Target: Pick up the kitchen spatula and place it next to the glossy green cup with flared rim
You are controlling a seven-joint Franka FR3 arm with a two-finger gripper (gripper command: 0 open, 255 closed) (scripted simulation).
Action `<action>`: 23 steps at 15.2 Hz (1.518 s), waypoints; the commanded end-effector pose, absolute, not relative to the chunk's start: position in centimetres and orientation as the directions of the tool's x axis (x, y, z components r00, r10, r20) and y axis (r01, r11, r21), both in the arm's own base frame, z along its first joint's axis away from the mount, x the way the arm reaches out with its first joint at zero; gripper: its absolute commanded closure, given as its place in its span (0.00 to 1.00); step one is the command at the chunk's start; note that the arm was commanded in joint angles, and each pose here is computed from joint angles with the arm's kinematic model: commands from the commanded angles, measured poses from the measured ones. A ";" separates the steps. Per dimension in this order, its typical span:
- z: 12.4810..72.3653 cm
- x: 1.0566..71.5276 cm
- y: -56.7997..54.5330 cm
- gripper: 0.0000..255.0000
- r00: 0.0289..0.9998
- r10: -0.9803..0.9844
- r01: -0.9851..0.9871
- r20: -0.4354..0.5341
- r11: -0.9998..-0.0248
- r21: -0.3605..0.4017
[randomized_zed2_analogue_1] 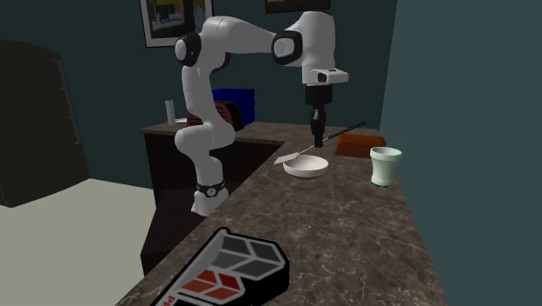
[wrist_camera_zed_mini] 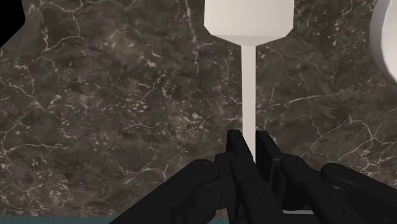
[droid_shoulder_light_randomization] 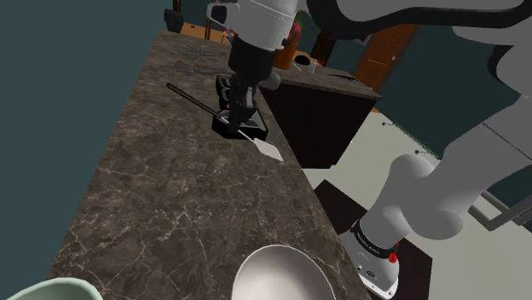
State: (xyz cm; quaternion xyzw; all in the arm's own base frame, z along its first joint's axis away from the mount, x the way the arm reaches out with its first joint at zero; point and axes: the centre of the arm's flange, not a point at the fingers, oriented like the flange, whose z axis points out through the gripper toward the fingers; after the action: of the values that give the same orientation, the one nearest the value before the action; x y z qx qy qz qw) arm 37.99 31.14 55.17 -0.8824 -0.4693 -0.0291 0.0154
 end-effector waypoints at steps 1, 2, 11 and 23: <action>55.1 38.1 33.8 1.00 0.559 0.827 0.828 0.066 -0.560 0.000; 55.1 38.1 35.1 1.00 0.559 0.827 0.828 0.066 -0.560 0.000; 55.1 38.2 48.0 1.00 0.559 0.827 0.828 0.066 -0.560 0.000; 48.8 38.2 48.0 1.00 0.559 0.827 0.828 0.066 -0.560 0.000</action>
State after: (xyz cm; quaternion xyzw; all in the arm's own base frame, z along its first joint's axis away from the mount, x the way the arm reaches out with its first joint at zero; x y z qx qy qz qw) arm 38.20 47.96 49.41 -0.8827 -0.4688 -0.0290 0.0157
